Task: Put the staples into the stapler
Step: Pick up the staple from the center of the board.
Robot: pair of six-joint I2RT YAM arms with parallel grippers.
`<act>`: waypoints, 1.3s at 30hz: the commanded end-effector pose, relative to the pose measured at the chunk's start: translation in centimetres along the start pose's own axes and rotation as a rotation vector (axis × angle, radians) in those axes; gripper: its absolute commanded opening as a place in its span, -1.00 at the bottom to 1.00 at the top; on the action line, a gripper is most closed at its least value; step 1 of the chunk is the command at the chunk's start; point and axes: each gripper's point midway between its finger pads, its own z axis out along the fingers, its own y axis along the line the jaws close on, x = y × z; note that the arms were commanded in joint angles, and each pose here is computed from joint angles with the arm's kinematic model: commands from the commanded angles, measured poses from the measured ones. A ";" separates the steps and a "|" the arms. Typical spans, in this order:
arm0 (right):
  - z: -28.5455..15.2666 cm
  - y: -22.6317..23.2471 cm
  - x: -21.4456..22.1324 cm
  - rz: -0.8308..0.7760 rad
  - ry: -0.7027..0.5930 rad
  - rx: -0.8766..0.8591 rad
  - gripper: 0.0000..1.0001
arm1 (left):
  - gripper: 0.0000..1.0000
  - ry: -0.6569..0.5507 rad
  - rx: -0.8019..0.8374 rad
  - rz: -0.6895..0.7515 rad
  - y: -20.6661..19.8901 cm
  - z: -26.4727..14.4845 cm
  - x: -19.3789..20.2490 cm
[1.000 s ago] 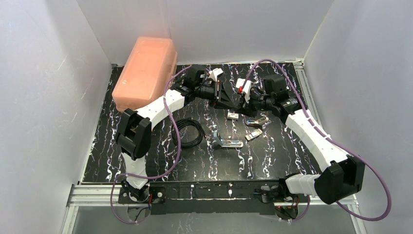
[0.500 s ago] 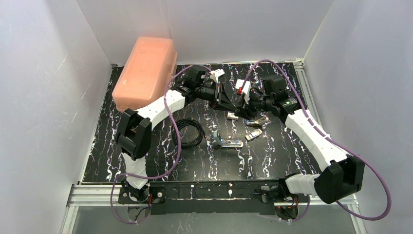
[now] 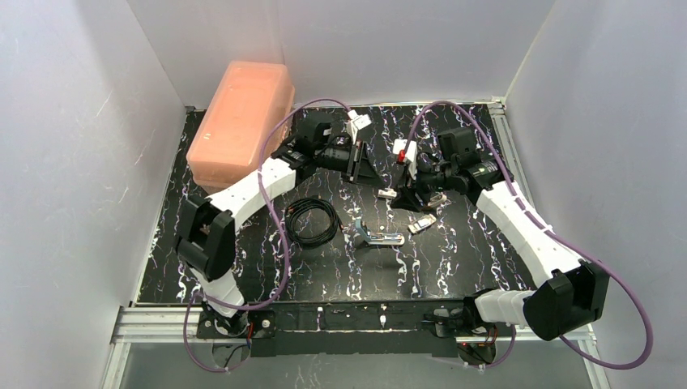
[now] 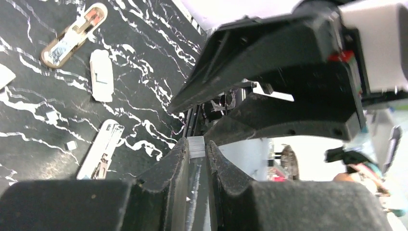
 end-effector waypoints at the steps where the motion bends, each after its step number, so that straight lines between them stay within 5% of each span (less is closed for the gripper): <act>1: -1.7 1.3 -3.8 0.005 -0.114 -0.050 0.15 | -1.00 -0.044 0.090 0.331 -4.1 -2.1 -0.4; 18: -0.8 3.4 -5.0 0.155 -0.236 -0.257 0.43 | -1.00 -0.015 0.145 0.594 -4.6 -2.9 1.6; 39: 0.3 2.1 -5.1 0.183 -0.235 -0.272 0.34 | -1.00 -0.003 0.182 0.600 -5.1 -2.9 2.4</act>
